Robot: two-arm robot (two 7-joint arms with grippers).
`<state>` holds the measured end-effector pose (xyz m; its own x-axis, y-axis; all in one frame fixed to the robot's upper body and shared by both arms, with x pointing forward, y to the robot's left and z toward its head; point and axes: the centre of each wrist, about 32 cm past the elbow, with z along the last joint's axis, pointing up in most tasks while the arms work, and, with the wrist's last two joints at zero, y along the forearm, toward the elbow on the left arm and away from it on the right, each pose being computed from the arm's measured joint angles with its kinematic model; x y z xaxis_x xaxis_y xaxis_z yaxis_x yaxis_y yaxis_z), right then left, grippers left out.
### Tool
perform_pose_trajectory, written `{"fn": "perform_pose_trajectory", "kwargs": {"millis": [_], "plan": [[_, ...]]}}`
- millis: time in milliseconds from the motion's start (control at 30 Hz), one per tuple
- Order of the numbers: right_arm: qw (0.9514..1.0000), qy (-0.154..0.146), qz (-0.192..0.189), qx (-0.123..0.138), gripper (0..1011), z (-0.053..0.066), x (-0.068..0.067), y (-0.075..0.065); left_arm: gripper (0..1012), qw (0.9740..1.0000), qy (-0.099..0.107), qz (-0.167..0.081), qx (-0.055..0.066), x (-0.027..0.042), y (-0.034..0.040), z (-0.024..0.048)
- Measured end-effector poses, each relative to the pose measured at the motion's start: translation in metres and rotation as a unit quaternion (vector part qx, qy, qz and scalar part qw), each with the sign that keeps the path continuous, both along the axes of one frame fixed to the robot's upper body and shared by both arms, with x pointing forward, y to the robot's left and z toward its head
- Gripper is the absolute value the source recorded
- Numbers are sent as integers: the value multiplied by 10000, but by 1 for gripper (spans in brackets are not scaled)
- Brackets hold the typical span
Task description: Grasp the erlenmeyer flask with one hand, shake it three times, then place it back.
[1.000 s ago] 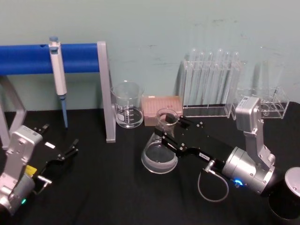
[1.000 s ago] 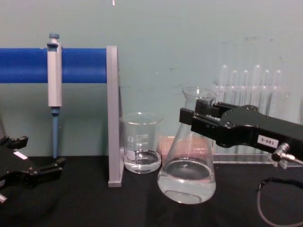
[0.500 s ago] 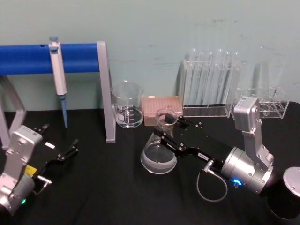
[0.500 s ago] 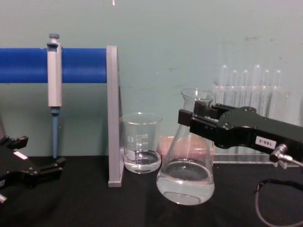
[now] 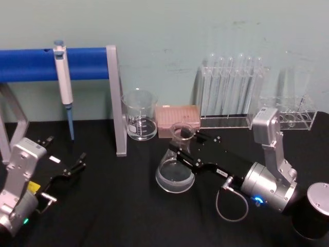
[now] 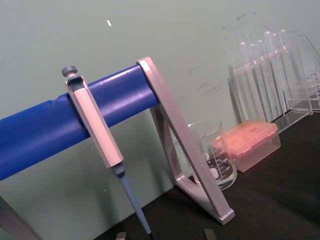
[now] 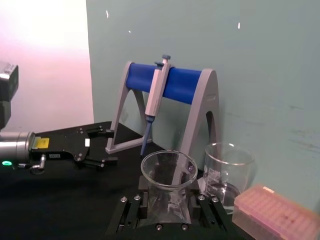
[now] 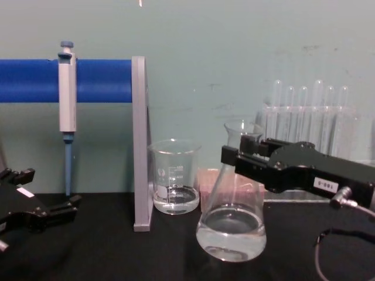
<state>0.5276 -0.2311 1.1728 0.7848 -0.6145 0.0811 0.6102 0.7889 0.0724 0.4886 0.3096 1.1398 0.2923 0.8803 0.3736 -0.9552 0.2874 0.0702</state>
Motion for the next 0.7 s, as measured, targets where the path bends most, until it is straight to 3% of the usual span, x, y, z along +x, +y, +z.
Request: {"fn": "perform_pose_trajectory", "kwargs": {"millis": [700], "plan": [[9994, 185, 16, -309, 450, -196, 92, -20, 1001, 10000, 0, 0, 0, 0, 0, 0]]}}
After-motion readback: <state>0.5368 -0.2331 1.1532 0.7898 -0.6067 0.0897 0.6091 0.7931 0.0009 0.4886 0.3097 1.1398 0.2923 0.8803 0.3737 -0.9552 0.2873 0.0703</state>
